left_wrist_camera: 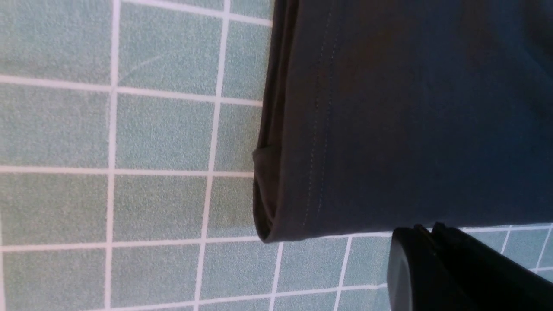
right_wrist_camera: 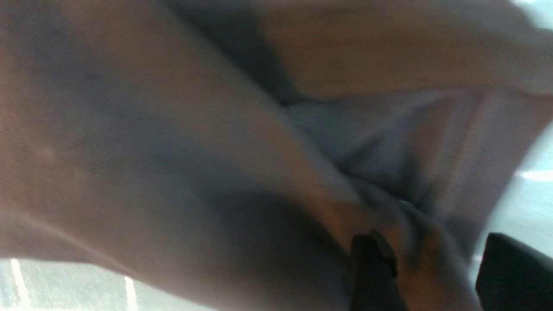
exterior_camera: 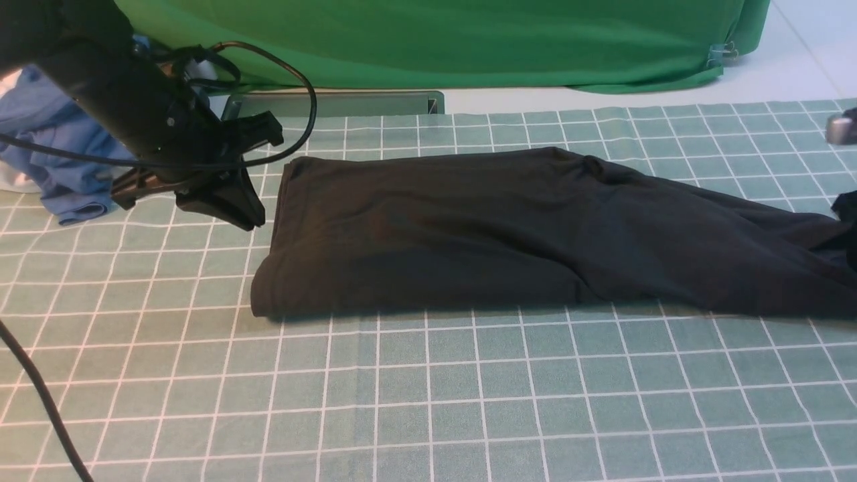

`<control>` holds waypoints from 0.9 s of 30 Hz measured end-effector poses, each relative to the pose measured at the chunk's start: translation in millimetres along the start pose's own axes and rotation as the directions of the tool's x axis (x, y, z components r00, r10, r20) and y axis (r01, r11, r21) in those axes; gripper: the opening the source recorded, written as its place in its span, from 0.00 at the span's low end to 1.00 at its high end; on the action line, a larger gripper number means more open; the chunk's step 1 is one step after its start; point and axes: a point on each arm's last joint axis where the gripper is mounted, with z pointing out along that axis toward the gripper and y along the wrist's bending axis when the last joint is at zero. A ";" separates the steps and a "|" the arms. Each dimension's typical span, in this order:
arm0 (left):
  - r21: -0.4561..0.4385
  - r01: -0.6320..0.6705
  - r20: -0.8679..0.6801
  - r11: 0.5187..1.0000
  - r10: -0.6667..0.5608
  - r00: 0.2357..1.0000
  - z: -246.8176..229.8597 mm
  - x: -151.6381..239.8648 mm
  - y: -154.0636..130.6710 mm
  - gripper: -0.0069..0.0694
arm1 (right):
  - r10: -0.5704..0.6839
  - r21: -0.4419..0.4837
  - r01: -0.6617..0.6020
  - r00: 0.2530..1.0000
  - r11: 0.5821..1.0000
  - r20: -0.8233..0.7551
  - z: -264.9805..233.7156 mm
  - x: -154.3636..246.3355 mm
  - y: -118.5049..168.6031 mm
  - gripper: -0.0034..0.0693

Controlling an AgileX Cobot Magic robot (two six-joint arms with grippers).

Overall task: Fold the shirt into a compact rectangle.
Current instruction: 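Pull the folded dark garment lengthwise by its ends to straighten it flat on the table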

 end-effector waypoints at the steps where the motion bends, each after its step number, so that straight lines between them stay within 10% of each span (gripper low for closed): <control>1: 0.000 0.000 0.001 1.000 0.000 1.000 0.0 -0.1 0.0 0.11 | -0.015 -0.003 0.015 1.000 1.000 -0.015 6.6 -2.3 4.6 0.54; 9: 0.000 -0.004 0.003 1.000 0.004 1.000 0.0 -0.3 0.0 0.11 | -0.089 0.030 0.091 0.994 0.995 -0.065 24.4 -7.6 14.0 0.51; 16: 0.000 -0.004 0.007 1.000 0.004 1.000 0.5 -0.8 0.1 0.11 | -0.109 0.041 0.112 0.992 0.993 -0.069 22.5 -8.0 12.7 0.13; 27: -0.001 -0.006 0.007 1.000 0.006 1.000 0.5 -0.8 0.2 0.11 | -0.136 0.172 0.127 0.990 0.977 0.043 -18.1 -20.6 2.1 0.11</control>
